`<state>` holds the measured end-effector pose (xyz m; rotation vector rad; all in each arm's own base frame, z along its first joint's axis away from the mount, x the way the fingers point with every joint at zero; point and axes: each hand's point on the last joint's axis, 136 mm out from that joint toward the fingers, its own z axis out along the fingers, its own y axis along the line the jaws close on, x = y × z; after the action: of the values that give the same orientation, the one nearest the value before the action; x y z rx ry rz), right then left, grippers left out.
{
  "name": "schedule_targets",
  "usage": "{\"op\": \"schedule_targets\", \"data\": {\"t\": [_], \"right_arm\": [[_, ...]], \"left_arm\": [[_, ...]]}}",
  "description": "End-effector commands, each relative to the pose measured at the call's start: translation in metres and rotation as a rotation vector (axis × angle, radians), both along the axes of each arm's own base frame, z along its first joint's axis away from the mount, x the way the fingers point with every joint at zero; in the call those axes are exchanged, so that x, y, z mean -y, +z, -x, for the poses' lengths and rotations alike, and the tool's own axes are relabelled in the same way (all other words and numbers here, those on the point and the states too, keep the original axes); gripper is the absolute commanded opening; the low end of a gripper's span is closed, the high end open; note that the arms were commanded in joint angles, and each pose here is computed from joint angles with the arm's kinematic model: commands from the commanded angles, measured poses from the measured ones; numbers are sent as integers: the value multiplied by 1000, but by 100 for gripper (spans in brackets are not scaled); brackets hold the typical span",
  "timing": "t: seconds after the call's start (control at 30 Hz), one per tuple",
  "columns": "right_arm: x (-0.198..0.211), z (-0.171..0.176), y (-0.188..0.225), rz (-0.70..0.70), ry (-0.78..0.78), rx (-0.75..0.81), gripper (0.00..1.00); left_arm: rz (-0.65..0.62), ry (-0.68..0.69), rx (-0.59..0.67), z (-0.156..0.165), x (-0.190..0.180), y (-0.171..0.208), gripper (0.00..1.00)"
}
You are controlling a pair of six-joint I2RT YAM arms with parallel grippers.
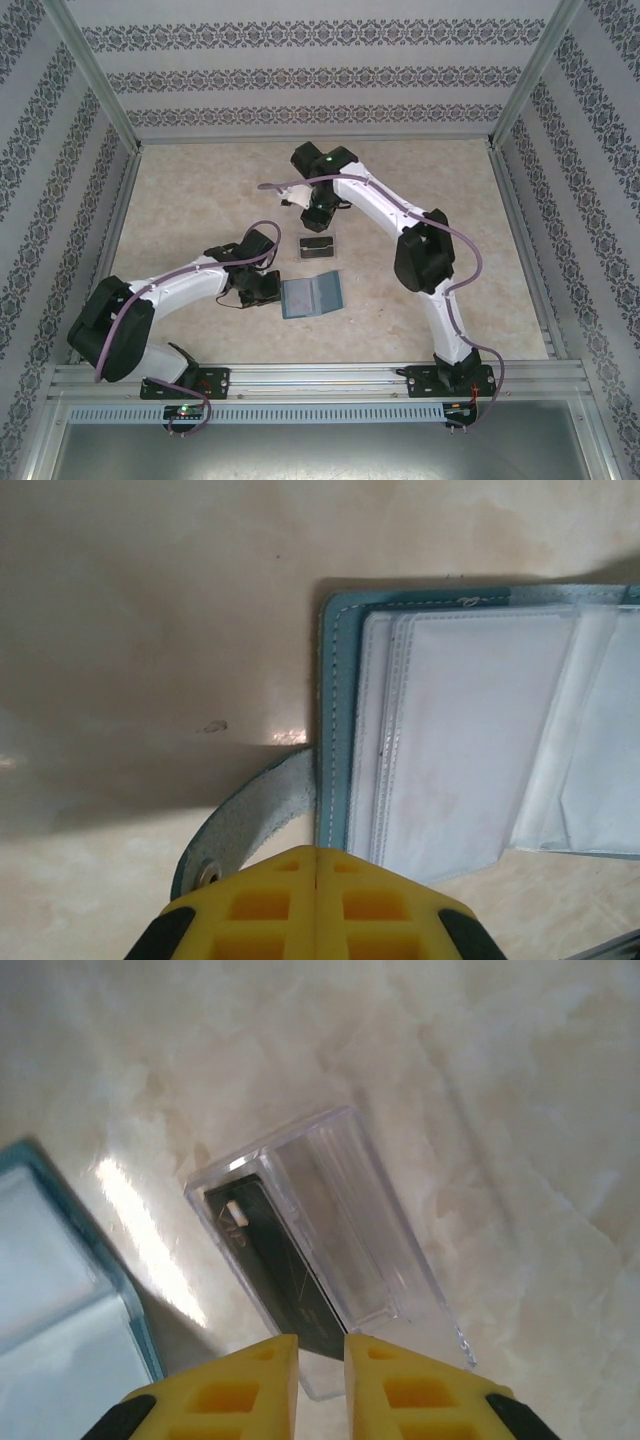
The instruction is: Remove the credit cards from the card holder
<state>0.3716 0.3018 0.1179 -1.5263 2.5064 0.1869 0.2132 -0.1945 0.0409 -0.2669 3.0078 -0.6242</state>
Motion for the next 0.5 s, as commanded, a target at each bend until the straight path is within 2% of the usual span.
{"op": "schedule_targets", "data": {"t": [0.0, 0.13, 0.3, 0.47], "right_arm": [[-9, -14, 19, -128, -275, 78, 21], [-3, -7, 23, -201, -455, 80, 20], [-7, 20, 23, -322, -632, -20, 17], [-25, 58, 22, -467, -743, -254, 14]], "left_arm": [[21, -12, 17, -12, 6, 3, 4], [18, -17, 9, -13, 7, 0, 4], [-13, -29, -2, -13, 4, -6, 4], [-33, -37, -7, -13, 2, -10, 4]]}}
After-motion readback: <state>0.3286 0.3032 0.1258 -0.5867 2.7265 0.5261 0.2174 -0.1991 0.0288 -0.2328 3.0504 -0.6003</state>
